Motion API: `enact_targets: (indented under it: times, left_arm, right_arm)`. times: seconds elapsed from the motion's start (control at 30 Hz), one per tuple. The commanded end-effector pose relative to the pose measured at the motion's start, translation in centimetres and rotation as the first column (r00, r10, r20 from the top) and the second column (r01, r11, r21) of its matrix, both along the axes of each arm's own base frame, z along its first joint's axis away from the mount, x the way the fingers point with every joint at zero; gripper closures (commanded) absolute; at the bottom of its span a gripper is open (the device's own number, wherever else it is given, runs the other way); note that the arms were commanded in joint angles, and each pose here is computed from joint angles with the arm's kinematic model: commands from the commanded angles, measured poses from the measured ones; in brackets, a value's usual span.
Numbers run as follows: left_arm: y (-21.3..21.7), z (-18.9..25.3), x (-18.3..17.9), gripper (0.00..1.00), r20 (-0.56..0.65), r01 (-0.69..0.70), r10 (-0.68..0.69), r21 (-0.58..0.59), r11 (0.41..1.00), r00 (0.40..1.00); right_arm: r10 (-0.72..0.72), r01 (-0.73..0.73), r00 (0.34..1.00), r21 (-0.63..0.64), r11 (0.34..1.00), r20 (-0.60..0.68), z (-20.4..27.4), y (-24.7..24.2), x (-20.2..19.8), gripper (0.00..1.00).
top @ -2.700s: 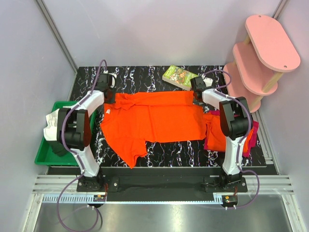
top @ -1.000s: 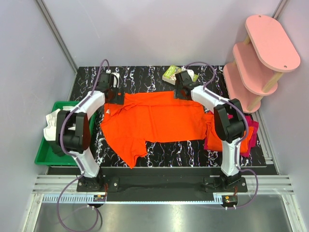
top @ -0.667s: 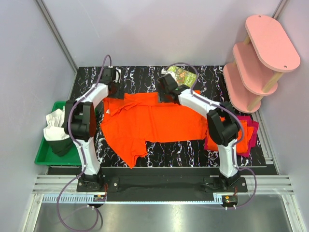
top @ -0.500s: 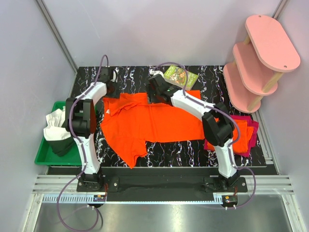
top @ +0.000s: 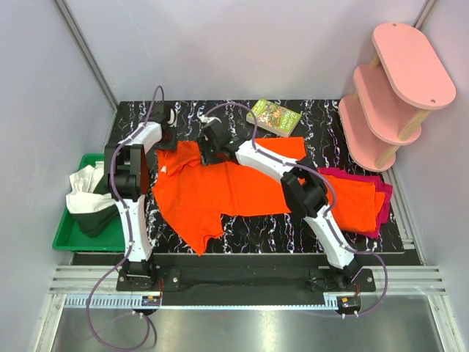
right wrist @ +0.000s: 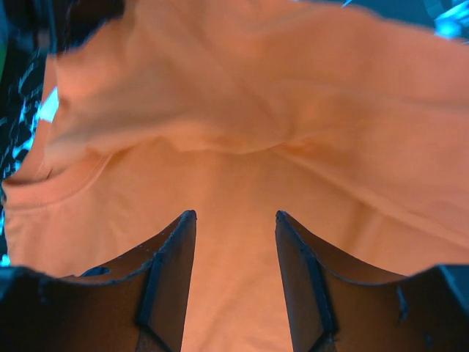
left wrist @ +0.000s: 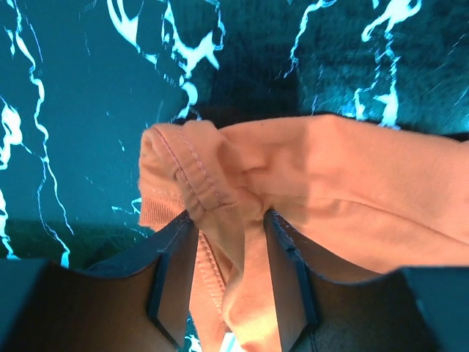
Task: Fold and stack the t-shirts
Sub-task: Fold the flattened tshirt in 1/3 of the way
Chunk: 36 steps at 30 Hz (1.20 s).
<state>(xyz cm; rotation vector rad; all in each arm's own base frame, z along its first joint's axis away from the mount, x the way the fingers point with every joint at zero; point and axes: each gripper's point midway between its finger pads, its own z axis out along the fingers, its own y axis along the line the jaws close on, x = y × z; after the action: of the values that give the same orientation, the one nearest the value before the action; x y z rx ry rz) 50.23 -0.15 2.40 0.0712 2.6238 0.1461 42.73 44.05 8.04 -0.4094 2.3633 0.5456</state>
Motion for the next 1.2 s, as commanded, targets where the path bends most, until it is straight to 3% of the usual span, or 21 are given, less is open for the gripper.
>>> enact_targets:
  times: [0.0, 0.57, 1.17]
  left_arm:
    - [0.2, 0.5, 1.2, 0.55, 0.01, 0.014, -0.014, 0.014, 1.0, 1.0]
    - [-0.3, 0.0, 0.6, 0.55, -0.021, 0.022, -0.023, -0.01, 1.0, 1.0]
    - [-0.6, -0.7, 0.0, 0.53, -0.044, 0.041, -0.042, -0.023, 0.999, 0.998]
  right_arm:
    - [0.064, -0.064, 0.998, 0.039, 0.997, -0.01, 1.0, 3.0, -2.1, 0.45]
    - [0.083, -0.081, 0.996, 0.045, 0.996, -0.035, -1.7, 6.1, -1.4, 0.44]
    - [-0.037, 0.037, 0.999, 0.058, 0.998, 0.004, -3.0, 6.8, 1.3, 0.44]
